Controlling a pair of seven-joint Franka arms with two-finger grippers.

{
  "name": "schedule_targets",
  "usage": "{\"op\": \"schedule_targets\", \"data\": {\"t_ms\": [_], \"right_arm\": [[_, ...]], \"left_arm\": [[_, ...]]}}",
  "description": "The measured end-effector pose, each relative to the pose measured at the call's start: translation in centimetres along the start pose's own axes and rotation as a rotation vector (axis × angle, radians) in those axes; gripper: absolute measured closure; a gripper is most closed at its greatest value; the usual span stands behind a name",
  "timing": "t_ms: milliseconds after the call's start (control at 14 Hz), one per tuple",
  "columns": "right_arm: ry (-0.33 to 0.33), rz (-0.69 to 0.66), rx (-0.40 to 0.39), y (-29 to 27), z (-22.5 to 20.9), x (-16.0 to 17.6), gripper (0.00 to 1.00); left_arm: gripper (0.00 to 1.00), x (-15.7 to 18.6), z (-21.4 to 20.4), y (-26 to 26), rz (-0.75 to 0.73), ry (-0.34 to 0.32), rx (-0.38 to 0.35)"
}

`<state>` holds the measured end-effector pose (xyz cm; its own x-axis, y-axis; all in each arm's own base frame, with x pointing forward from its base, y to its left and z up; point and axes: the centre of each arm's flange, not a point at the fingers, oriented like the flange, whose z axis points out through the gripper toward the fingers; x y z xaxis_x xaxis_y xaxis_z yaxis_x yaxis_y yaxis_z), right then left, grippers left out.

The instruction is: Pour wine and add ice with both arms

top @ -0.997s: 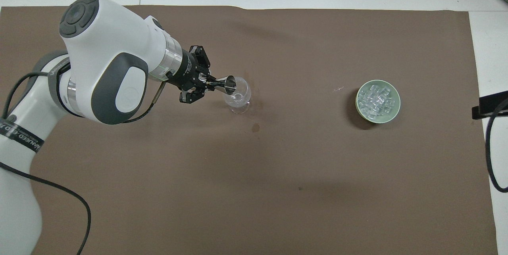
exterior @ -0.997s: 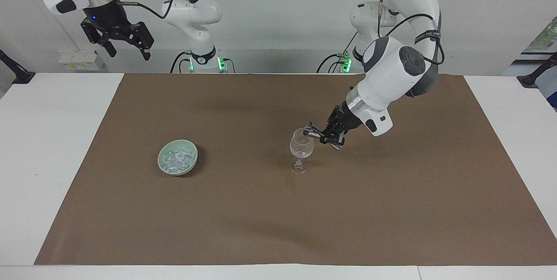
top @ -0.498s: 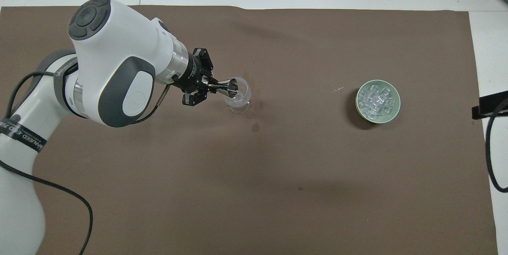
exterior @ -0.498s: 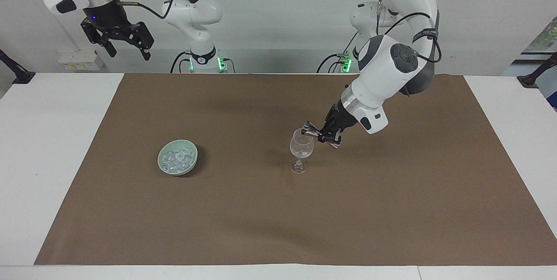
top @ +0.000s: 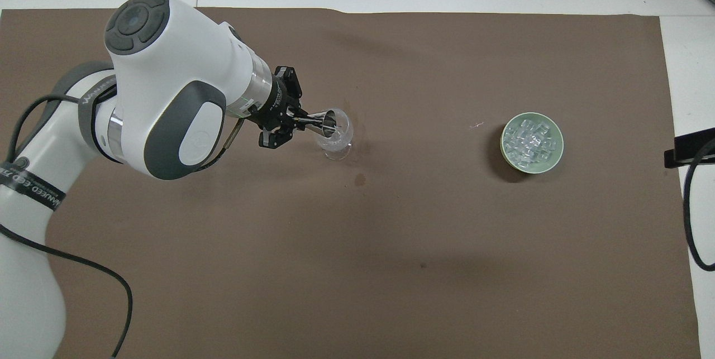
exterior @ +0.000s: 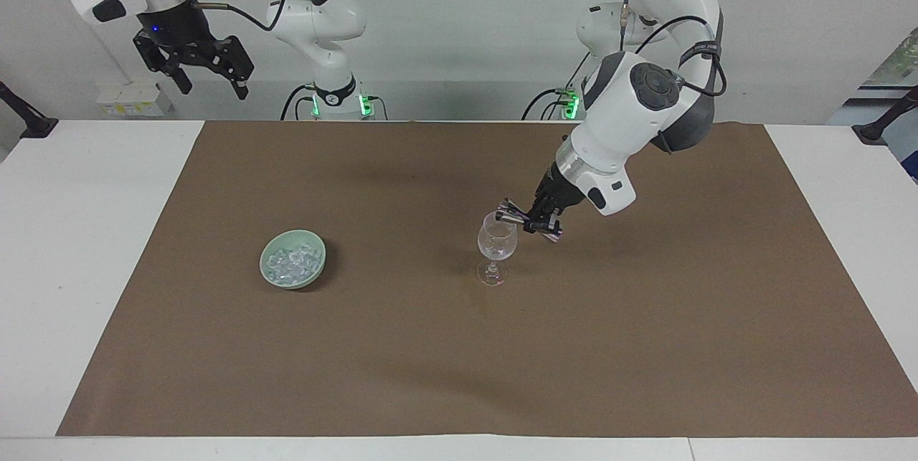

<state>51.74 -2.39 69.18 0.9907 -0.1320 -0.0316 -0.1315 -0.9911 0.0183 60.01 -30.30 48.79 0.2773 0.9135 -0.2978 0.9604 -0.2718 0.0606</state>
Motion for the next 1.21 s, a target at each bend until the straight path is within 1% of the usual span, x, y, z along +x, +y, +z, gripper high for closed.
{"op": "schedule_targets", "data": {"t_ms": [214, 1211], "right_arm": [[0.0, 0.0, 0.0, 0.0, 0.0, 0.0, 0.0], [0.0, 0.0, 0.0, 0.0, 0.0, 0.0, 0.0]], "left_arm": [[0.78, -0.3, 0.0, 0.0, 0.002, 0.03, -0.004], [0.78, -2.3, -0.1, -0.2, 0.042, 0.108, -0.019]]}}
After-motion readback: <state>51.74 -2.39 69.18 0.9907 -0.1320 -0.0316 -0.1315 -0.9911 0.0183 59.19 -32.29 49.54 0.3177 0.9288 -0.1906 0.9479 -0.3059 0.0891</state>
